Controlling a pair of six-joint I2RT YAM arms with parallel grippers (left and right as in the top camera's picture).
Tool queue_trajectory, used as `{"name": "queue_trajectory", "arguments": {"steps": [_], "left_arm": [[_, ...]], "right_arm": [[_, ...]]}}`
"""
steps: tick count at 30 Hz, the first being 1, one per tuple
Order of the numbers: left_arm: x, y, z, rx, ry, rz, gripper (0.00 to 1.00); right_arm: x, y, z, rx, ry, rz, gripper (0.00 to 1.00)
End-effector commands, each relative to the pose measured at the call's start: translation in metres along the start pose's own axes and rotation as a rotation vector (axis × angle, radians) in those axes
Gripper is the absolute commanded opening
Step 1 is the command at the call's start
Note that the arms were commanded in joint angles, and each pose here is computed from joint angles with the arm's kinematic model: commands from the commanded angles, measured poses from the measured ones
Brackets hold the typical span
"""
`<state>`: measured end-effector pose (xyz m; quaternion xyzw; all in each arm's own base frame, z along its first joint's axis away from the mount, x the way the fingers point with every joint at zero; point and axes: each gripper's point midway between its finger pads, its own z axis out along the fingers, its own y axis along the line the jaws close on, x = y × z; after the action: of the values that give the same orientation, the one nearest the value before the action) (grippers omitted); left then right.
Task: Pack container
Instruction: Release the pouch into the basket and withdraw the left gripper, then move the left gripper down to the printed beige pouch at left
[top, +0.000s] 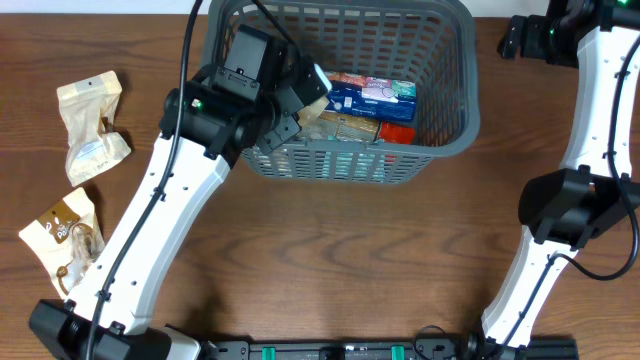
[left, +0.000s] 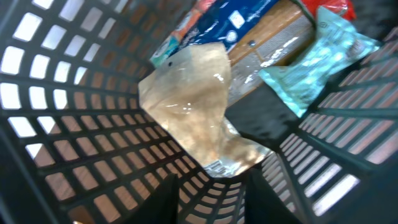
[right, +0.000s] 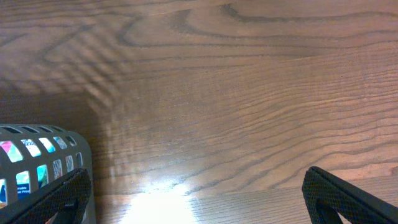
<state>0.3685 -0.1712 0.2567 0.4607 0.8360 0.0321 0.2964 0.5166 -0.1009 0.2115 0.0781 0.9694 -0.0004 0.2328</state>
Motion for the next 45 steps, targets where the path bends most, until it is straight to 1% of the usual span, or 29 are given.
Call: {"name": "queue_trajectory", "arguments": {"steps": [1, 2, 4, 5, 6, 7, 9, 10, 12, 15, 18, 20, 23, 26, 30, 33, 35, 38, 41, 45], "left_arm": [[0.016, 0.015, 0.006, -0.055, 0.056, -0.054, 0.34], [0.018, 0.023, 0.006, -0.078, 0.060, -0.064, 0.37], [0.022, 0.035, 0.005, -0.118, 0.066, -0.085, 0.38], [0.024, 0.041, 0.004, -0.132, 0.068, -0.094, 0.40], [0.025, 0.045, 0.004, -0.143, 0.067, -0.102, 0.44], [0.026, 0.049, 0.004, -0.157, 0.066, -0.107, 0.45], [0.026, 0.058, 0.003, -0.193, 0.063, -0.115, 0.46], [0.024, 0.063, 0.002, -0.221, 0.059, -0.117, 0.47], [0.021, 0.074, -0.002, -0.275, 0.048, -0.122, 0.53], [0.007, 0.089, -0.012, -0.345, -0.018, -0.135, 0.57], [-0.011, 0.102, -0.036, -0.406, -0.117, -0.184, 0.63], [-0.015, 0.115, -0.061, -0.481, -0.171, -0.247, 0.66], [-0.006, 0.134, -0.106, -0.608, -0.227, -0.375, 0.79], [0.022, 0.145, -0.149, -0.696, -0.238, -0.487, 0.83], [0.081, 0.151, -0.199, -0.796, -0.200, -0.654, 0.88], [0.131, 0.150, -0.225, -0.861, -0.138, -0.796, 0.87], [0.159, 0.144, -0.231, -0.878, -0.090, -0.910, 0.88], [0.196, 0.126, -0.226, -0.858, 0.017, -1.069, 0.88], [0.230, 0.100, -0.215, -0.830, 0.142, -1.282, 0.88], [0.262, 0.073, -0.211, -0.820, 0.295, -1.464, 0.88]], "right_arm": [[0.001, 0.001, 0.000, 0.000, 0.005, -0.015, 0.99], [0.001, 0.001, 0.000, 0.000, 0.005, -0.015, 0.99], [0.001, 0.001, 0.000, 0.000, 0.005, -0.015, 0.99], [0.001, 0.001, 0.000, 0.000, 0.005, -0.015, 0.99], [0.001, 0.001, 0.000, -0.001, 0.005, -0.015, 0.99], [0.001, 0.002, 0.000, -0.001, 0.005, -0.015, 0.99], [0.002, 0.002, 0.000, -0.002, 0.006, -0.015, 0.99], [0.002, 0.002, 0.000, -0.004, 0.006, -0.015, 0.99], [0.002, 0.002, 0.000, -0.004, 0.008, -0.015, 0.99], [0.002, 0.002, 0.000, -0.004, 0.010, -0.015, 0.99], [0.002, 0.002, 0.000, -0.004, 0.010, -0.015, 0.99], [0.002, 0.002, 0.000, -0.004, 0.010, -0.015, 0.99], [0.002, 0.002, 0.000, -0.004, 0.009, -0.016, 0.99], [0.002, 0.002, 0.000, -0.004, 0.009, -0.015, 0.99], [0.002, 0.002, 0.000, -0.004, 0.009, -0.016, 0.99], [0.002, 0.002, 0.000, -0.004, 0.008, -0.016, 0.99], [0.002, 0.002, 0.000, -0.004, 0.008, -0.016, 0.99], [0.002, 0.002, 0.000, -0.004, 0.008, -0.017, 0.99], [0.002, 0.002, 0.000, -0.004, 0.008, -0.019, 0.99], [0.002, 0.002, 0.000, -0.004, 0.008, -0.019, 0.99]]}}
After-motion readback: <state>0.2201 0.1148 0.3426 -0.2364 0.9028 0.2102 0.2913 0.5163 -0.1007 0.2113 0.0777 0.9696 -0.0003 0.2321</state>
